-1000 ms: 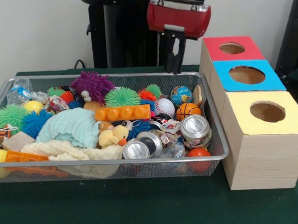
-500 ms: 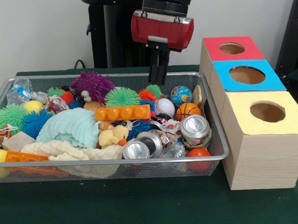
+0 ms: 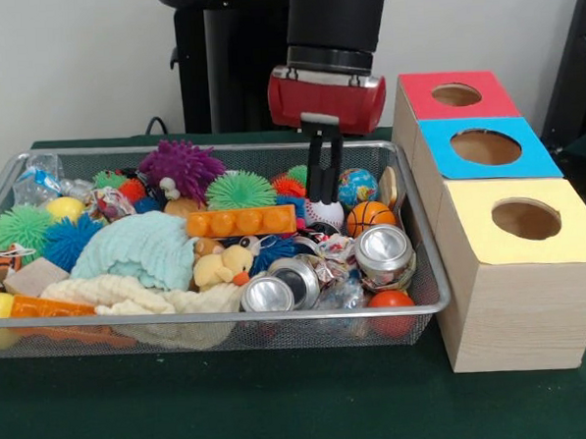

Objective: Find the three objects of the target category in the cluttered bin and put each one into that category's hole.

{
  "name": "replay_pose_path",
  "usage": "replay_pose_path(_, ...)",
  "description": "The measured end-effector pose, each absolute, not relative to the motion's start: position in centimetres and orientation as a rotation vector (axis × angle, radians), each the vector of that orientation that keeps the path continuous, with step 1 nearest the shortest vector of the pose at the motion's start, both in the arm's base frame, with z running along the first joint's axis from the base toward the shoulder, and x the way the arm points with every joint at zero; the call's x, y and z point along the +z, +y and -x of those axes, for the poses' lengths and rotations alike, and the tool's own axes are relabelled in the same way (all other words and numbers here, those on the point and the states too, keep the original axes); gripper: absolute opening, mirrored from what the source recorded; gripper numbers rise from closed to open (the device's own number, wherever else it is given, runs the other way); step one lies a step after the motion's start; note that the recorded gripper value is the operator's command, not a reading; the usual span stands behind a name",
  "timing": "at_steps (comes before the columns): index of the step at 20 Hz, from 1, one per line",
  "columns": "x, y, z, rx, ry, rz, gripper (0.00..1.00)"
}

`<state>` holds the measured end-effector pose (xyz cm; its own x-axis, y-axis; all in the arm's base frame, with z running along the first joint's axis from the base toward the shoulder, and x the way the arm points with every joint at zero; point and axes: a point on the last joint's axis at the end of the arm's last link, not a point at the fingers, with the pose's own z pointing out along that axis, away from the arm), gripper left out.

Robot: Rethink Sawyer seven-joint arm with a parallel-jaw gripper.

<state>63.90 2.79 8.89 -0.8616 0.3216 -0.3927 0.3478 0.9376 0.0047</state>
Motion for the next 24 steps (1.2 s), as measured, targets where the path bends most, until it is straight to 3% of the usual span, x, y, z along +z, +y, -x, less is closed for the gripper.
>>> replay_pose_path(3, 8.0, 3.0, -63.9, -0.067, 2.706, -0.492, 0.00)
replay_pose_path(4, 7.3, 3.2, -64.0, -0.040, 2.716, -0.503, 1.00)
replay_pose_path(24, 5.2, 3.7, -64.2, 0.011, 2.669, -0.480, 1.00)
